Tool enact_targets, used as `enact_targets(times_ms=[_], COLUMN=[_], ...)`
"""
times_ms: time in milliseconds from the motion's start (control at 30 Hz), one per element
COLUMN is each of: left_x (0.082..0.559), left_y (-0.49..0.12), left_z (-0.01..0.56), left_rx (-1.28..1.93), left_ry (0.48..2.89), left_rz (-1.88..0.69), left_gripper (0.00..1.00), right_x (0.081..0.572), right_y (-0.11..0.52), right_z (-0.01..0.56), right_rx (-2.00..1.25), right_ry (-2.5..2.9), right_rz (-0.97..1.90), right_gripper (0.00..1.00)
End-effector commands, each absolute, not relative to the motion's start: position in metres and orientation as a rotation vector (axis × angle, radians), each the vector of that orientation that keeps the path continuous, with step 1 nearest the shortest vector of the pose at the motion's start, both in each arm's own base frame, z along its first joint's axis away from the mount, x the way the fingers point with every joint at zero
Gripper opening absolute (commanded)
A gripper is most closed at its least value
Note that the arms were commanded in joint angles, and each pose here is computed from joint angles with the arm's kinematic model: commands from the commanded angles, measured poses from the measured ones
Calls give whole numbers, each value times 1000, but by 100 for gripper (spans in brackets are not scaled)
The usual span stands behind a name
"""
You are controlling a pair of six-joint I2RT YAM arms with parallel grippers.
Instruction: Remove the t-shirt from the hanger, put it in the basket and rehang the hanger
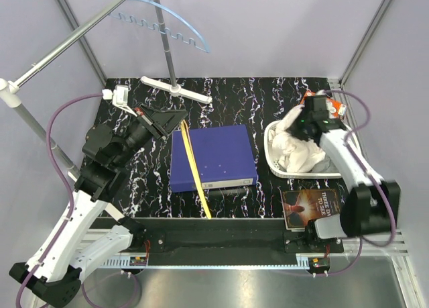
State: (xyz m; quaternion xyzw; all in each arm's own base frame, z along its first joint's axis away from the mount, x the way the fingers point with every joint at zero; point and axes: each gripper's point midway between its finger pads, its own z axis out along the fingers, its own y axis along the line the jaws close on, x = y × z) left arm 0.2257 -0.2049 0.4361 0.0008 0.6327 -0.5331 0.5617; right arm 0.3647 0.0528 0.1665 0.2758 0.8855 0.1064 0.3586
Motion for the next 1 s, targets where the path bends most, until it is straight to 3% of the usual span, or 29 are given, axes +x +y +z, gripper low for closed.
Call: enact_targets(times_ms=[0, 100, 300, 367, 400, 567, 600, 700, 833, 967], left_x=[214, 212, 209, 210, 211, 213, 213, 218, 226, 234], left_y=[-202, -199, -194, -195, -194, -194, -194, -189, -184, -176], left_z=[458, 459, 456, 455, 455, 452, 451, 445, 438, 431], left_rx=[24, 23, 27, 30, 28, 37, 38, 22, 2, -37], left_ry=[1406, 1404, 1416, 1420, 1421, 1430, 1433, 1443, 1465, 1483], left_rz=[-1292, -1278, -1243, -1239, -1235, -1215, -1208, -1161, -1097, -1033], left_gripper=[0, 0, 0, 0, 0, 0, 0, 0, 0, 0], right_x=[364, 355, 342, 341, 341, 328, 325, 308, 300, 291], right_y=[126, 113, 47, 45, 49, 58, 58, 56, 55, 90], right_z=[123, 92, 83, 87, 89, 116, 121, 151, 200, 243], right_rx=[667, 849, 1002, 984, 957, 828, 814, 759, 603, 306], right_ry=[2470, 2453, 2300, 2310, 2324, 2336, 2327, 2280, 2237, 2233], right_rz=[633, 547, 150, 148, 165, 247, 256, 280, 265, 427], right_gripper=[0, 0, 1, 13, 28, 52, 67, 88, 97, 97])
